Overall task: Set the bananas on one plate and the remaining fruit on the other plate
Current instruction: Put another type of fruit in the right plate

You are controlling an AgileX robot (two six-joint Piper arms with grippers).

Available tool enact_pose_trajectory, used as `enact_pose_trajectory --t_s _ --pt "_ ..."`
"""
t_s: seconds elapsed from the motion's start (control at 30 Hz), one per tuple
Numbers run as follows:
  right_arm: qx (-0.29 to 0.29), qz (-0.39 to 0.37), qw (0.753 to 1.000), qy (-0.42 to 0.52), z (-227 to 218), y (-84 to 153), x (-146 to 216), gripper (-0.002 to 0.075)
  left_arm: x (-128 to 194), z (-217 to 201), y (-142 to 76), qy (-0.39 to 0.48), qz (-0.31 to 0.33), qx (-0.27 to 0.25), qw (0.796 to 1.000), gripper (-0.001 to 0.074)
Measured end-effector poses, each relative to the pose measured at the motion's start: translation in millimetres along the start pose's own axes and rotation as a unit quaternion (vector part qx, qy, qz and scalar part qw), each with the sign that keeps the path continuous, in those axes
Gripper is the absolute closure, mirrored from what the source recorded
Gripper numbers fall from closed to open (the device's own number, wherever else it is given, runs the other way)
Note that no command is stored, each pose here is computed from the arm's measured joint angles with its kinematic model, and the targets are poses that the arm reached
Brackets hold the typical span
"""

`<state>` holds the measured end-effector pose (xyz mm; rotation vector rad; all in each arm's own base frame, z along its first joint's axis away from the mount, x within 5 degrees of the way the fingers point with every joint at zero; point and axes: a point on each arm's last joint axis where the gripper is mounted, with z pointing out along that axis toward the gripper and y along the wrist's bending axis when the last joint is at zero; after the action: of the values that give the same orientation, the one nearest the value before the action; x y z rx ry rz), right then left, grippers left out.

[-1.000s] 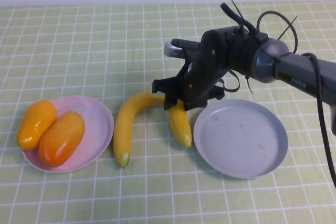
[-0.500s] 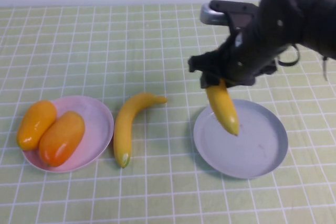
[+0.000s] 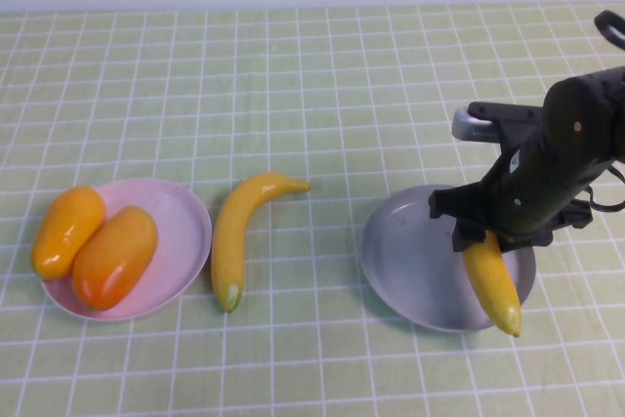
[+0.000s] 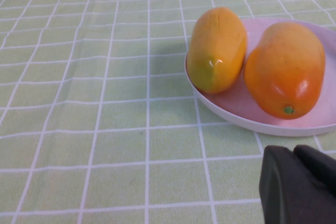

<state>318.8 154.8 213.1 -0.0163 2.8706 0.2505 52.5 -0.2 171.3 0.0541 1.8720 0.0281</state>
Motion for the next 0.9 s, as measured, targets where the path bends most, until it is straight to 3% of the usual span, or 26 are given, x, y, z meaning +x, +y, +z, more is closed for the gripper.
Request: enact_pose_trajectory --t_s 0.13,0.33,0.5,0.73,0.9 --pt "-0.001 -0.007 1.000 0.019 12.0 0.2 1.5 0.0405 0.0 0.0 0.0 0.000 0.000 0.000 1.000 0.0735" --pt "-0.015 -0.012 1.000 0.021 10.5 2.7 2.2 0.0214 0.0 0.0 0.0 0.000 0.000 0.000 1.000 0.0735" --pt "-0.034 -0.009 0.999 0.007 -13.3 9.9 -1.9 0.0186 0.0 0.0 0.0 0.000 0.000 0.000 1.000 0.0735" --pt "-0.120 -0.049 0.990 -0.049 -43.1 69.6 -15.3 0.0218 0.0 0.0 0.0 0.000 0.000 0.000 1.000 0.0735" --pt "-0.171 -0.066 0.982 -0.040 -21.8 120.0 -23.0 0.0221 0.0 0.0 0.0 0.000 0.000 0.000 1.000 0.0735"
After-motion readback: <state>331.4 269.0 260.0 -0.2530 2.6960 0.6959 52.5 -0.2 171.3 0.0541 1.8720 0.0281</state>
